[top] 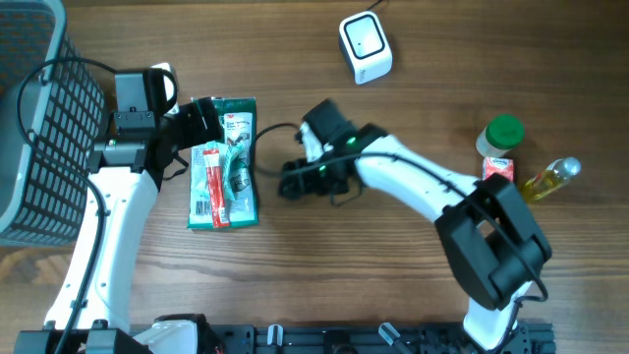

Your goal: Scan the item barcode

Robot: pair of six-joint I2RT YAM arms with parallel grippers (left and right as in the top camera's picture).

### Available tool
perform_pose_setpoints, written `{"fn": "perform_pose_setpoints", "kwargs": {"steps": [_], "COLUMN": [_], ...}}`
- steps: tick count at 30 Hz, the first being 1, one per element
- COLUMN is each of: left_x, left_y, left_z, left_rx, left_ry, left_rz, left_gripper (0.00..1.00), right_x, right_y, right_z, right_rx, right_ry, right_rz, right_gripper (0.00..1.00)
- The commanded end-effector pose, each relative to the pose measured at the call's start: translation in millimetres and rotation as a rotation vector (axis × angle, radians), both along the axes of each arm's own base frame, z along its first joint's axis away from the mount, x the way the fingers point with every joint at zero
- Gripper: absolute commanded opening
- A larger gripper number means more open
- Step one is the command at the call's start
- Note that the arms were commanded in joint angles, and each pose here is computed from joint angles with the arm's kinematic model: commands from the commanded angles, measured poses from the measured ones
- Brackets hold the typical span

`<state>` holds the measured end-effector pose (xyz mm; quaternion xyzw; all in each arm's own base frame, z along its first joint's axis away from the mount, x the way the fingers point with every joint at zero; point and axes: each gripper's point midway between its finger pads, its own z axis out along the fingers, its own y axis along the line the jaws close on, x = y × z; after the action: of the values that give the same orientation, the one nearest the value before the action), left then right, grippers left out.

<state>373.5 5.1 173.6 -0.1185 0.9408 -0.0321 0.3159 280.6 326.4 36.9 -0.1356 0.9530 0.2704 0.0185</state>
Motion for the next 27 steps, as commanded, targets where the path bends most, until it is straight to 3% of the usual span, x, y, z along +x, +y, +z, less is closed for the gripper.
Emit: {"fn": "perform_pose_setpoints", "kwargs": {"steps": [1, 2, 8, 11, 13, 16, 19, 22, 26, 27], "left_x": [2, 2, 2, -9, -19, -31, -47, -60, -66, -66], "left_y": [1, 1, -2, -31, -30, -10, -11, -7, -7, -7], "left_z": [9, 9, 9, 3, -3, -13, -26, -47, -76, -85], "left_rx": [-0.003, -0.003, -0.014, -0.178, -0.181, -0.092, -0.141, -0.117, -0.116, -0.120], "left_ry": [-0.025, -0.025, -0.025, 0.028, 0.075, 0.138, 0.215, 0.282, 0.313, 0.317], "left_rz": [-0.004, -0.004, -0.011, -0.074, -0.064, 0.014, 0.100, 0.118, 0.120, 0.121], "left_gripper": [1.00, 1.00, 1.00, 1.00, 1.00, 1.00, 1.00, 0.72, 0.28, 0.25], "right_x": [-15, -16, -19, -12, -5, 8, 13, 11, 12, 12], "right_y": [9, 11, 13, 4, -17, -54, -73, -80, -86, -89], "right_z": [-15, -16, -18, -20, -24, -31, -40, -52, -63, -64], "right_rx": [-0.102, -0.120, -0.135, -0.166, -0.224, -0.297, -0.312, -0.312, -0.319, -0.329], "right_ry": [-0.037, -0.063, -0.045, -0.051, -0.041, -0.008, 0.007, 0.008, -0.024, -0.034], "right_rz": [-0.040, -0.033, -0.101, -0.137, -0.178, -0.244, -0.279, -0.291, -0.303, -0.308], "right_gripper": [0.95, 1.00, 1.00, 1.00, 1.00, 1.00, 1.00, 1.00, 1.00, 1.00]}}
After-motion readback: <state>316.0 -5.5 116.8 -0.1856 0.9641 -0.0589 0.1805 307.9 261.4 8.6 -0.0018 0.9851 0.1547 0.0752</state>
